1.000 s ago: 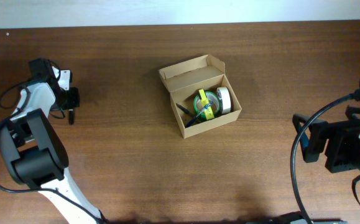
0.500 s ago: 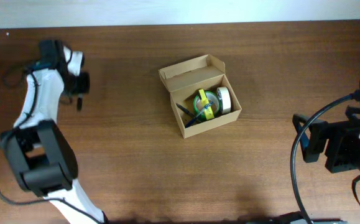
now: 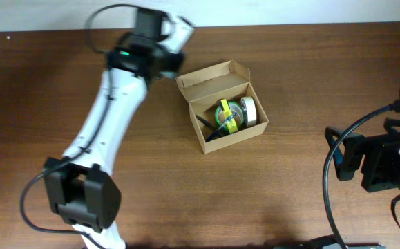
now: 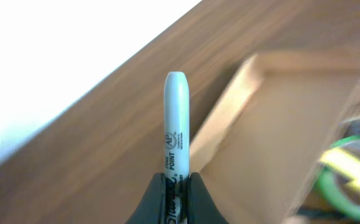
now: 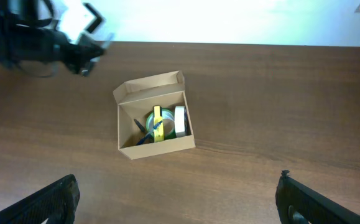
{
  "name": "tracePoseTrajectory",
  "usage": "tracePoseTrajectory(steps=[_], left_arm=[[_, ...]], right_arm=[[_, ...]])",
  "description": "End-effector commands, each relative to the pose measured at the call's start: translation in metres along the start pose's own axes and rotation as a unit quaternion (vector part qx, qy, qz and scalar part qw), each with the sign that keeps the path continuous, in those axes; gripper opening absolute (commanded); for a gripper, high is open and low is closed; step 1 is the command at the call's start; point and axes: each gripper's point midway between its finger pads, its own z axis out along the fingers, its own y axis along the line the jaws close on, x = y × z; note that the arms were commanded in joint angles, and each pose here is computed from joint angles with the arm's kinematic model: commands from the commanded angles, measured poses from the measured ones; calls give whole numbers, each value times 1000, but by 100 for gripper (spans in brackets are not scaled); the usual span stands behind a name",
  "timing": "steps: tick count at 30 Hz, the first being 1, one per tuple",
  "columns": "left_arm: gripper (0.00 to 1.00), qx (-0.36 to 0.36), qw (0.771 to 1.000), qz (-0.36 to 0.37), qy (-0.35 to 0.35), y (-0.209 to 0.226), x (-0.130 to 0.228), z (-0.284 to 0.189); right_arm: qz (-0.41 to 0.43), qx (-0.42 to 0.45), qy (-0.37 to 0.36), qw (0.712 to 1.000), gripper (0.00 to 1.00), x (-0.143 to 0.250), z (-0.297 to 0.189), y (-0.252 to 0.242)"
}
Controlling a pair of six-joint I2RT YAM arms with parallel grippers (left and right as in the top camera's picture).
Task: Pack container
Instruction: 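Carry the Sharpie into the box and lower it inside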
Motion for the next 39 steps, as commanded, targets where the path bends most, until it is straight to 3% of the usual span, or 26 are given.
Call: tracePoseTrajectory(steps=[1, 8, 15, 28, 39], left_arm=[[2, 33, 998, 58, -13, -45, -15, 13], [1, 92, 989, 113, 5, -122, -13, 36], [2, 144, 978, 142, 56, -167, 18, 53], [2, 184, 959, 159, 144, -182, 69, 60], [1, 234, 950, 151, 139, -201, 74, 59]], right_arm=[[6, 2, 4, 1000, 99, 2, 0, -1], [6, 3, 4, 1000, 99, 2, 0, -1], [6, 3, 4, 1000, 99, 2, 0, -1], [6, 3, 4, 1000, 99, 2, 0, -2], [4, 3, 4, 1000, 99, 2, 0, -2]])
